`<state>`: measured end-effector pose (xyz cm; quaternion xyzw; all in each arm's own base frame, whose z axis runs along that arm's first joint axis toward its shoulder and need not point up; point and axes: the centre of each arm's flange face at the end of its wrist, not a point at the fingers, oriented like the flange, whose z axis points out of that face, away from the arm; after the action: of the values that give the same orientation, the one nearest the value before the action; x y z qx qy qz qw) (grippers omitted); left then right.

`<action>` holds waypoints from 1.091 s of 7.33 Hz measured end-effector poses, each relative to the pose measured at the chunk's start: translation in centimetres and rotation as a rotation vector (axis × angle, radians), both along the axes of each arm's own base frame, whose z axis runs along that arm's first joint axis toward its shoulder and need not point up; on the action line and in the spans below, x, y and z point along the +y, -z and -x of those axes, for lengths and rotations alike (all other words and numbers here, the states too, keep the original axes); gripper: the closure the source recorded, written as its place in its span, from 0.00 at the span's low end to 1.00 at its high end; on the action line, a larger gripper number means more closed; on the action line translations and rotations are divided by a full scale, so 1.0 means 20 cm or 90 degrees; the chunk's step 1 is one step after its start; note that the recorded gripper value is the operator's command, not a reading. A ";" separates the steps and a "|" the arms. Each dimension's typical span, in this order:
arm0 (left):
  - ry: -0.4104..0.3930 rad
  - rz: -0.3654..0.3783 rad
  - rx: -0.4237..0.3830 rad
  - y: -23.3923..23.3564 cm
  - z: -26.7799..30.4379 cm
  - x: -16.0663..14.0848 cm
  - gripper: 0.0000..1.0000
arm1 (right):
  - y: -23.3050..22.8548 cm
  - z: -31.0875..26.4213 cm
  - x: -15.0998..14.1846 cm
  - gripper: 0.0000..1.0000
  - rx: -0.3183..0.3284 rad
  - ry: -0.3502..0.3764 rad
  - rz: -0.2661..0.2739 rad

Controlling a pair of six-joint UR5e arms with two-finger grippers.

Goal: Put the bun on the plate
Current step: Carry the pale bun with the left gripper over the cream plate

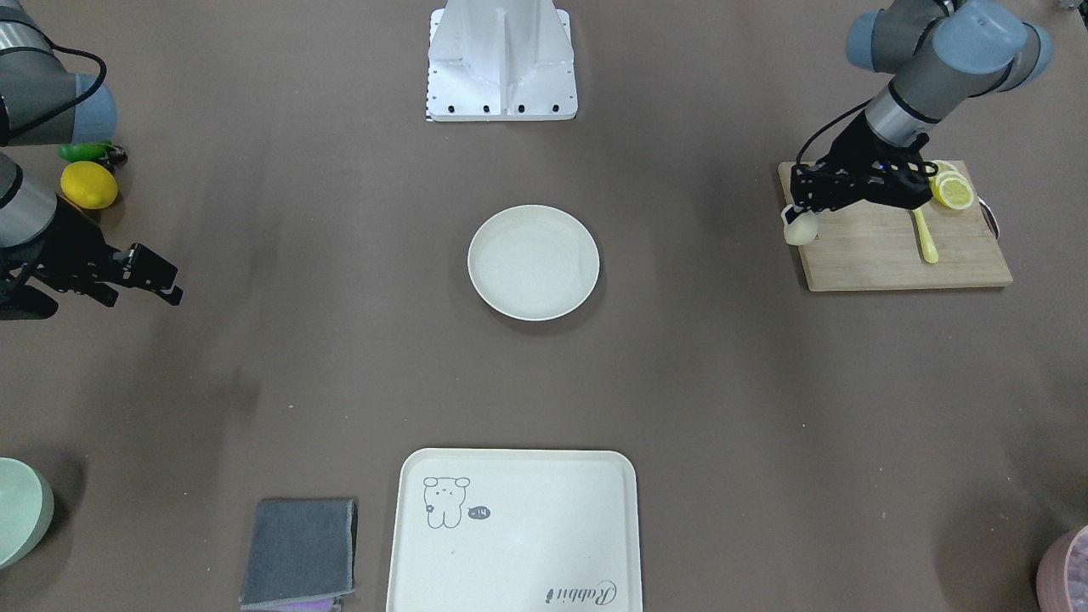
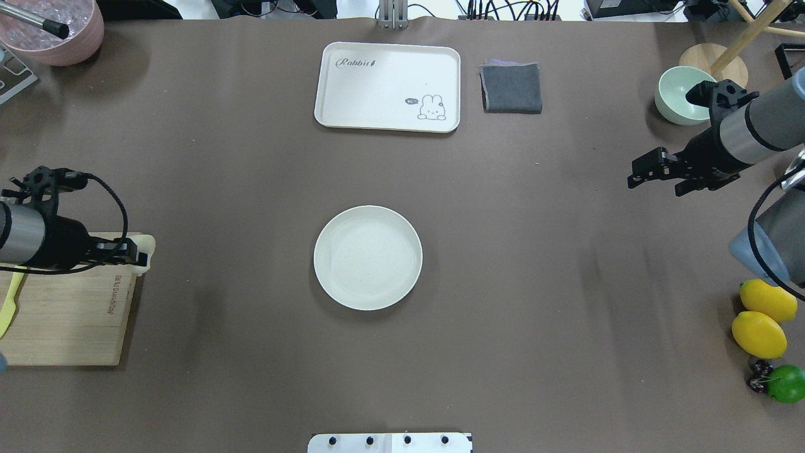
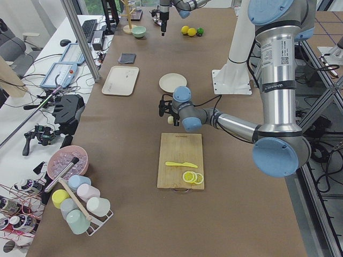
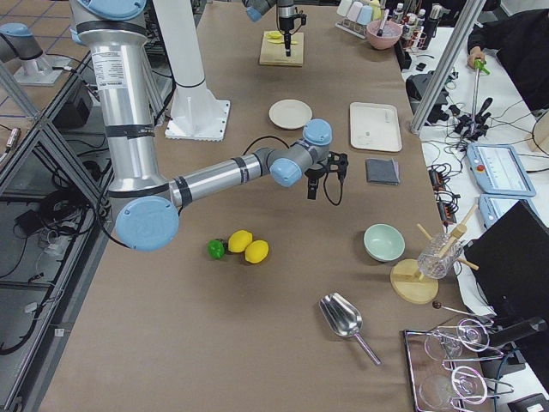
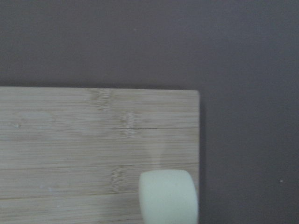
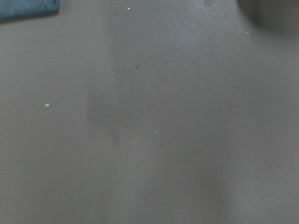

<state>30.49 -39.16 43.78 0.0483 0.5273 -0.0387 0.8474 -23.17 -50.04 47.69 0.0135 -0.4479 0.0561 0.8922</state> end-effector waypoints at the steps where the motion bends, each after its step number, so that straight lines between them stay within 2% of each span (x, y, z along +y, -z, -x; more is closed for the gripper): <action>1: 0.002 0.018 0.014 0.24 -0.19 -0.07 0.83 | -0.06 -0.05 0.02 0.00 0.008 0.002 -0.001; 2: 0.008 0.028 0.006 0.51 -0.42 -0.12 0.82 | -0.11 -0.09 0.03 0.00 0.016 0.008 -0.007; 4: 0.022 0.033 -0.023 0.91 -0.93 -0.10 0.81 | -0.19 -0.16 0.05 0.00 0.027 0.021 -0.021; 6: 0.024 0.032 -0.036 1.07 -1.26 -0.05 0.75 | -0.22 -0.18 0.04 0.00 0.032 0.023 -0.022; 7: 0.027 0.027 -0.041 1.09 -1.32 -0.02 0.51 | -0.23 -0.18 0.05 0.00 0.033 0.023 -0.021; 8: 0.028 0.025 -0.044 1.09 -1.35 -0.01 0.41 | -0.23 -0.18 0.05 0.00 0.034 0.023 -0.021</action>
<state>57.50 -39.42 21.96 0.0446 0.4959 -0.0657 0.8647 -19.58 -49.09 52.39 0.0213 -0.4251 0.0320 0.9043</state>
